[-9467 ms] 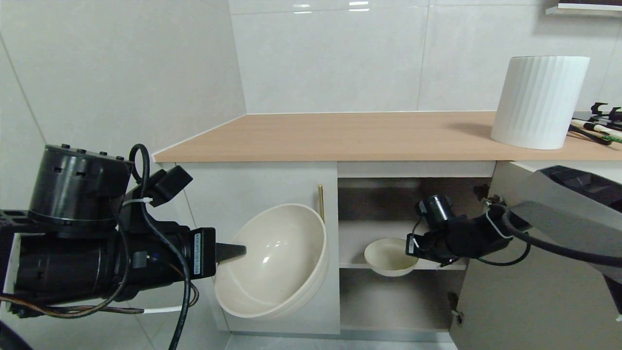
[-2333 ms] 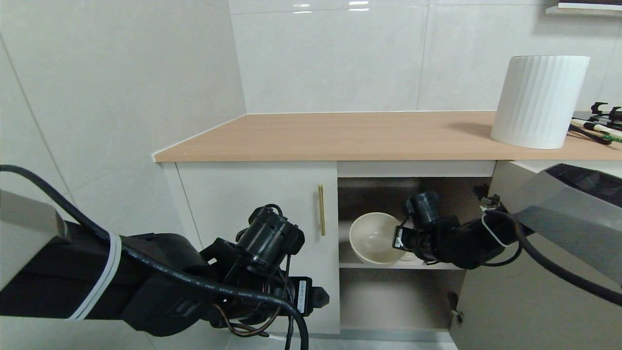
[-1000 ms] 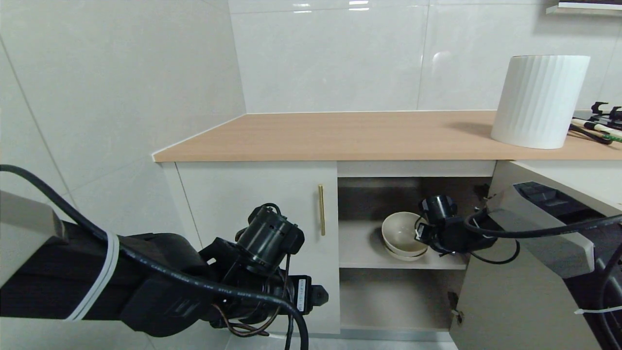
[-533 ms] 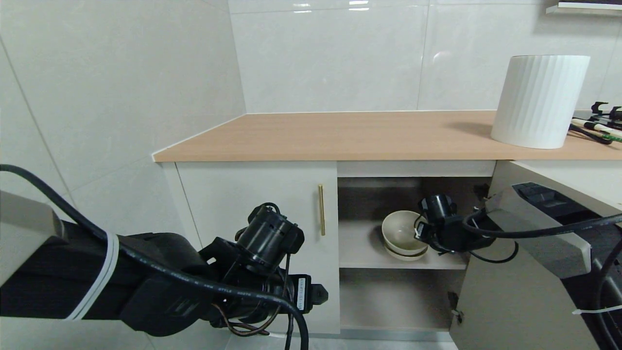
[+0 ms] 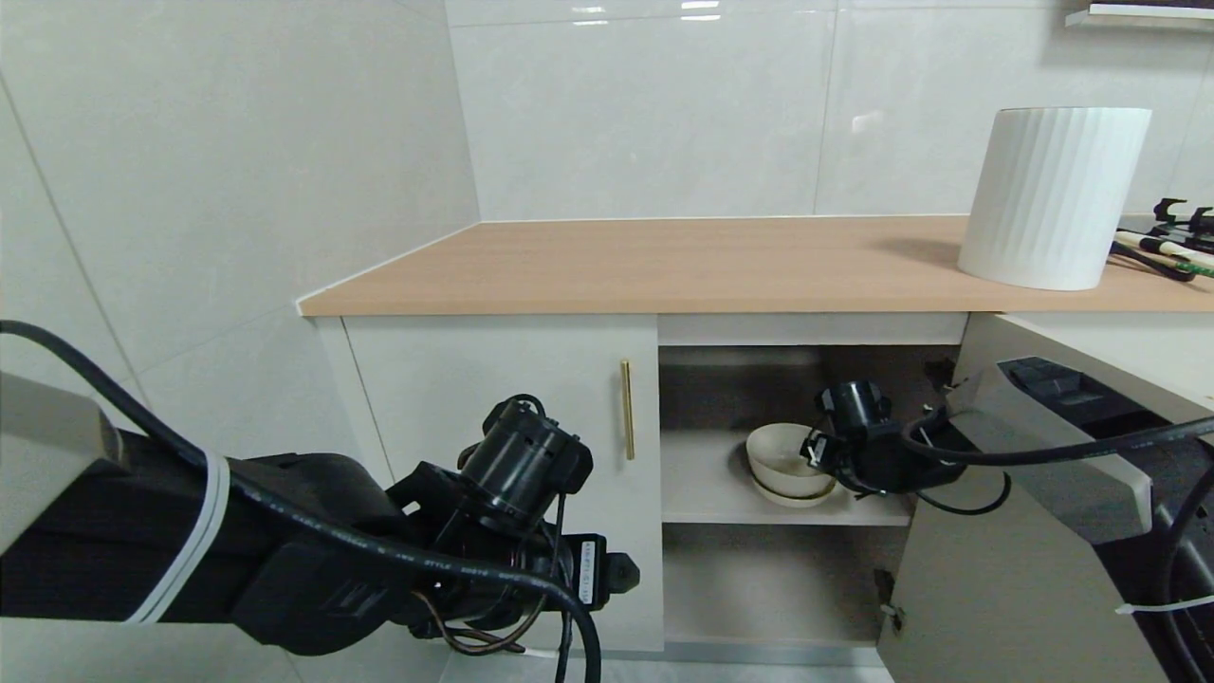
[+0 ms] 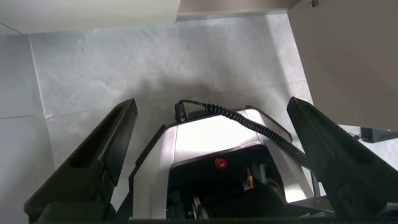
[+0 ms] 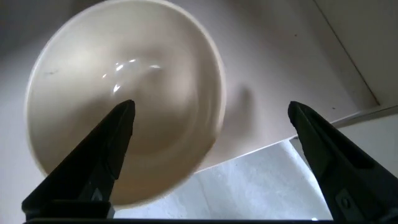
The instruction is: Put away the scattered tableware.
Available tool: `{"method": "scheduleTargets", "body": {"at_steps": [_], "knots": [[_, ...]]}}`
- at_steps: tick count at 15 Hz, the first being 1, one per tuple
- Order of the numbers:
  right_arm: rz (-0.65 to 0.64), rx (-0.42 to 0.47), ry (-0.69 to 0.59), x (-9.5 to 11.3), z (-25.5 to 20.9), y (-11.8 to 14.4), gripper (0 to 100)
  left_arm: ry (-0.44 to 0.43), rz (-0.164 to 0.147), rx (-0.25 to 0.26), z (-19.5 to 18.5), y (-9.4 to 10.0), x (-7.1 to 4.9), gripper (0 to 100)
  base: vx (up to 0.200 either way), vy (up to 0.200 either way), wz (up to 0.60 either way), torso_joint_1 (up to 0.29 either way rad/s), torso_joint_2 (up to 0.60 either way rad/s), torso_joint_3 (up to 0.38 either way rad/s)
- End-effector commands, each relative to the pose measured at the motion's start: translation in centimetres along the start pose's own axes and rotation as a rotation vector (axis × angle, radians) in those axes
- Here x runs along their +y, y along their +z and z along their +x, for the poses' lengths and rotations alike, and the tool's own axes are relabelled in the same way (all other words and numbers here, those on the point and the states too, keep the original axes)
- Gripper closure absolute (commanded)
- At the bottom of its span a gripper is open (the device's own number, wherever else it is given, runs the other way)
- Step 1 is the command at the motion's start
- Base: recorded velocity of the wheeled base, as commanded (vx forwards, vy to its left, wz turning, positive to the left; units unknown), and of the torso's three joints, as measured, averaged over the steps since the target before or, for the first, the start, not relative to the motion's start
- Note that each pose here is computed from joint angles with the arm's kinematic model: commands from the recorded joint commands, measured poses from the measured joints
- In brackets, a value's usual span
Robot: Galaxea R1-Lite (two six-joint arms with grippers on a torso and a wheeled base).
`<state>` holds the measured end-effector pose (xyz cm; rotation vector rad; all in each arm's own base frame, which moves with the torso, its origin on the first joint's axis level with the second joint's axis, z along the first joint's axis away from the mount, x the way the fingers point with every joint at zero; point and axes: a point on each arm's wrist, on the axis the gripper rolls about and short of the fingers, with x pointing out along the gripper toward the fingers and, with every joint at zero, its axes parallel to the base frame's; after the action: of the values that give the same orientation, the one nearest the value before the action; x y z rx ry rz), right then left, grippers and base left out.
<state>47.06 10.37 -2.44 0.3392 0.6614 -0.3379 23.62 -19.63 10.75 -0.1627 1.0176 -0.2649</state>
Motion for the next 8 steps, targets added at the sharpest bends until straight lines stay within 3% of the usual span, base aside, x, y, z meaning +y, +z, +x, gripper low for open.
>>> {"method": "scheduleTargets", "body": {"at_steps": [1, 6, 8], "knots": [[0.001, -0.004, 0.004, 0.1, -0.2, 0.2, 0, -0.004, -0.004, -0.008, -0.3, 0.1, 0.0, 0, 0.000, 0.000, 0.00, 0.000, 0.00, 0.000], [-0.012, 0.016, 0.038, 0.2, -4.7, 0.9, 0, -0.057, -0.047, -0.133, -4.8, 1.6, 1.0, 0, 0.000, 0.000, 0.00, 0.000, 0.00, 0.000], [-0.051, 0.045, 0.085, 0.5, -9.7, 0.7, 0, -0.092, -0.073, -0.230, -8.9, 2.1, 2.1, 0, 0.000, 0.000, 0.00, 0.000, 0.00, 0.000]]}}
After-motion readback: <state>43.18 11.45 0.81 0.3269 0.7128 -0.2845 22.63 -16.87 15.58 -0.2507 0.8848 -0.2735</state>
